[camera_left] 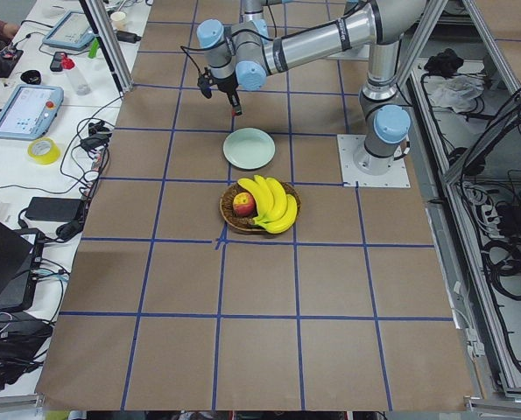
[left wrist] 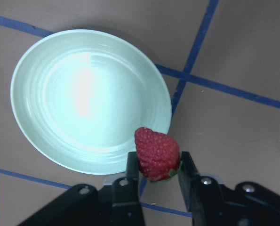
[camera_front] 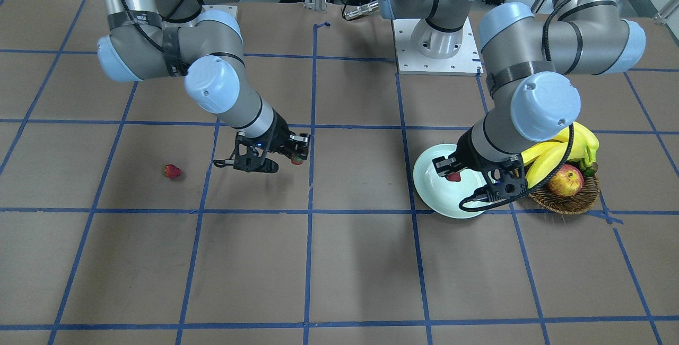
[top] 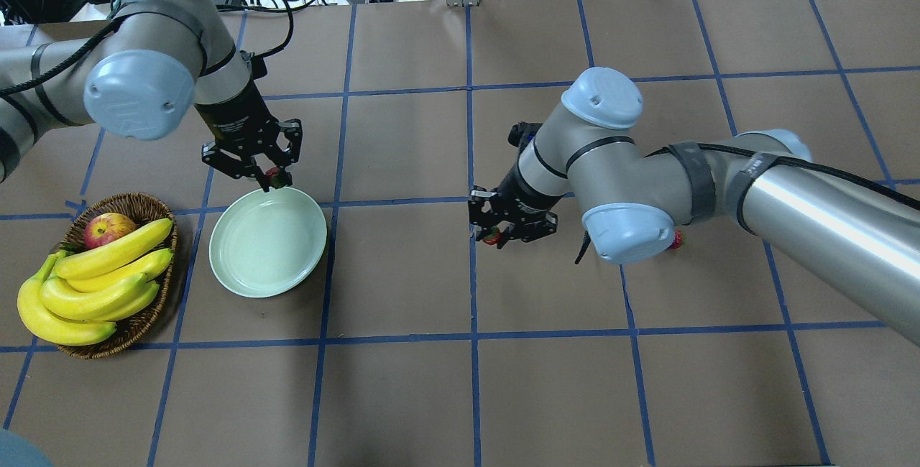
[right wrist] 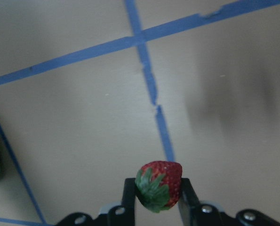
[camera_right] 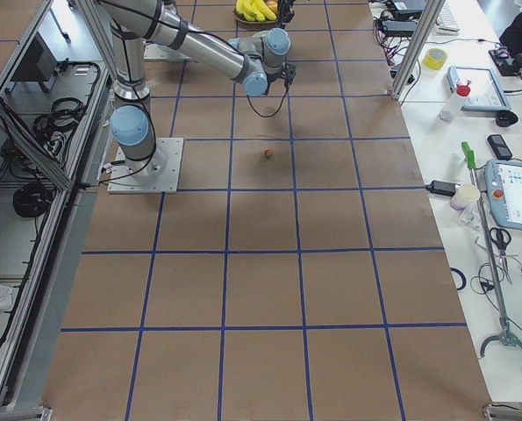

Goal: Collect all strawberries into plate
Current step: 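Release the left strawberry into the plate while the right sets its strawberry nearby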

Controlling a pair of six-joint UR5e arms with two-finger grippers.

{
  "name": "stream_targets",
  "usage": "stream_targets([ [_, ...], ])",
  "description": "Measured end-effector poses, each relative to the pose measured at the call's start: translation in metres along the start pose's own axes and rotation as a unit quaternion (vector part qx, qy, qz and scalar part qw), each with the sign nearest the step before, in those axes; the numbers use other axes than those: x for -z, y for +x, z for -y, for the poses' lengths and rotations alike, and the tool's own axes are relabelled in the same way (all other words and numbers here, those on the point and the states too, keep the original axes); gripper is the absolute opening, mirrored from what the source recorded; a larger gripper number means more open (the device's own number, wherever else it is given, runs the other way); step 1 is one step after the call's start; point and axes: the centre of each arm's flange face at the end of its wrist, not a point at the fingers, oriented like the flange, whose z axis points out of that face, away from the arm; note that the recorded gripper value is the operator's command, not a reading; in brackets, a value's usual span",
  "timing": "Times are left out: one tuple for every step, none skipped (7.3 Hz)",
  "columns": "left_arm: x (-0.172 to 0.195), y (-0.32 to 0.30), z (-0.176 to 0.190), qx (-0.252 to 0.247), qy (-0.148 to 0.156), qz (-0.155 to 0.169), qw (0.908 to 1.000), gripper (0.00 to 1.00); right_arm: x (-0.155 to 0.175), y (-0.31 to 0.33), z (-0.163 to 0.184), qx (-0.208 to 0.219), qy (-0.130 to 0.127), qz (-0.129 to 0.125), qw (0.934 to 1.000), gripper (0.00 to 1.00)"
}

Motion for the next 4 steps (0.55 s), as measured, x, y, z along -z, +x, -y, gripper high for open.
stream_targets([
  [-0.015, -0.022, 0.004, -0.020, -0.017, -0.003, 0.9997, 0.00, -0.016, -0.033, -0.003, 0.008, -0.006, 0.006, 0.9999, 0.12],
  [-0.034, -0.039, 0.007, -0.030, -0.036, -0.007, 0.9989, 0.00, -0.033, -0.058, -0.005, 0.016, -0.012, 0.003, 0.9998, 0.13],
  [-0.052, -0.051, 0.009, -0.030, -0.051, -0.010, 0.9982, 0.00, -0.048, -0.071, -0.006, 0.022, -0.017, -0.002, 0.9996, 0.31],
  [-0.065, -0.057, 0.011, -0.028, -0.057, -0.011, 0.9979, 0.00, -0.058, -0.075, -0.005, 0.024, -0.020, -0.007, 0.9995, 0.62],
])
